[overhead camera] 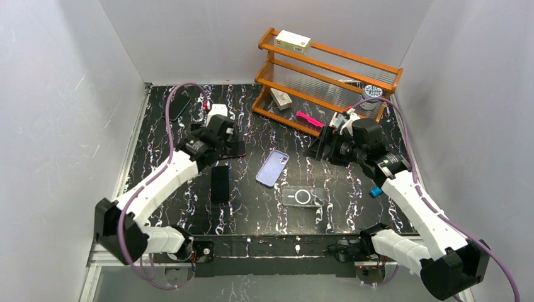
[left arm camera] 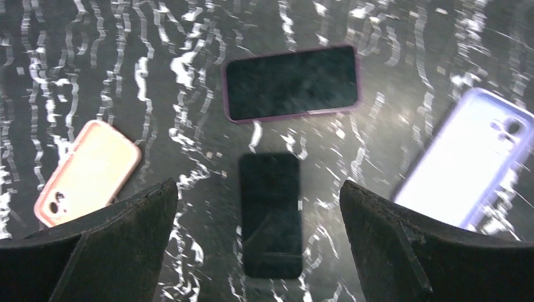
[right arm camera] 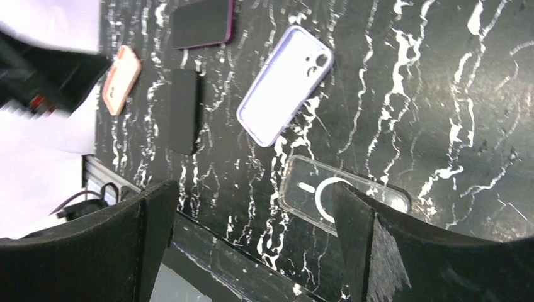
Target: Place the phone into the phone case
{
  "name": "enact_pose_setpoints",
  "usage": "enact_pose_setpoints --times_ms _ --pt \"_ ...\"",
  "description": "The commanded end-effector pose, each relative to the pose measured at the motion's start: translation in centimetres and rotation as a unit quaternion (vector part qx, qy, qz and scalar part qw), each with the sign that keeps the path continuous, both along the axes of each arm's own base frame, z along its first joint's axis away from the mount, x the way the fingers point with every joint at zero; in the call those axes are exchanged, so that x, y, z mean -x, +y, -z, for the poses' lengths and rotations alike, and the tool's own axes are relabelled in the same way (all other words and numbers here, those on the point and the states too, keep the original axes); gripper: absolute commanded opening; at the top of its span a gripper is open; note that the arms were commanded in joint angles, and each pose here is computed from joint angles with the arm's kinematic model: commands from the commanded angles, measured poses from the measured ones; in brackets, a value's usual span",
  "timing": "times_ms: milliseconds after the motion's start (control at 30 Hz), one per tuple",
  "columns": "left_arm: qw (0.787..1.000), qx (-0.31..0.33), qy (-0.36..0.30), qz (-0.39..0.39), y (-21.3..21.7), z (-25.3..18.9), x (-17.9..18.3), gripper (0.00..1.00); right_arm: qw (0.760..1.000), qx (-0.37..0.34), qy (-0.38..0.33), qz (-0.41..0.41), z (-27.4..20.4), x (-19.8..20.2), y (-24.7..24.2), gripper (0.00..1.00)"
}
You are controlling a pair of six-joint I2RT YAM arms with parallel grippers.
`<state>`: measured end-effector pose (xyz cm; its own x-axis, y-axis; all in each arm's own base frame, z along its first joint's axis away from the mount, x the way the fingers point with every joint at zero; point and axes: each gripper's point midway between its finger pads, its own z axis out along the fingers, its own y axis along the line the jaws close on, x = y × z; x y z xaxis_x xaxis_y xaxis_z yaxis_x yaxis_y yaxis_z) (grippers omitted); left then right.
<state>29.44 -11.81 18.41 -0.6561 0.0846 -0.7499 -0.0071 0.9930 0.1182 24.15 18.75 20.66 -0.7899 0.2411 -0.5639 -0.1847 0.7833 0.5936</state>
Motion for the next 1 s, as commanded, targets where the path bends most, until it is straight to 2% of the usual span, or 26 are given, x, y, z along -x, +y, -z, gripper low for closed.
enact_pose_setpoints --times_ms 0,233,300,433,633,767,800,900,967 --pt "0.995 -0.054 -0.002 -0.080 5.3 -0.9 -3.4 0.98 0.994 -0.061 -0.085 -0.035 -4.5 0.5 1.2 0.99" --pt "0.991 -0.024 -0.005 -0.128 10.4 2.1 -9.9 0.98 0.977 -0.111 -0.167 -0.069 -7.6 1.9 1.8 0.99" --pt "0.991 -0.034 0.014 -0.131 11.3 3.8 -11.6 0.98 0.976 -0.112 -0.172 -0.065 -7.9 1.8 1.7 0.99" --pt "0.990 0.005 0.013 -0.139 12.9 5.3 -14.9 0.98 0.978 -0.110 -0.166 -0.066 -7.9 1.6 1.8 0.99" --pt "0.990 0.055 0.003 -0.133 14.2 6.4 -20.9 0.98 0.980 -0.078 -0.178 -0.042 -6.9 0.6 0.9 0.99" --pt "0.990 0.034 0.013 -0.134 15.2 7.8 -24.0 0.98 0.982 -0.051 -0.182 -0.012 -5.6 -0.3 -0.1 0.99" --pt "0.989 0.035 0.011 -0.146 16.7 8.1 -24.6 0.98 0.983 -0.045 -0.180 -0.008 -5.2 -0.5 -0.2 0.99" --pt "0.985 0.081 0.003 -0.150 18.5 8.4 -26.8 0.98 0.981 -0.028 -0.190 -0.011 -4.1 -1.1 -0.4 0.99" --pt "0.985 0.089 0.000 -0.147 19.0 8.7 -28.1 0.98 0.982 -0.012 -0.186 0.007 -3.3 -1.7 -1.0 0.99"
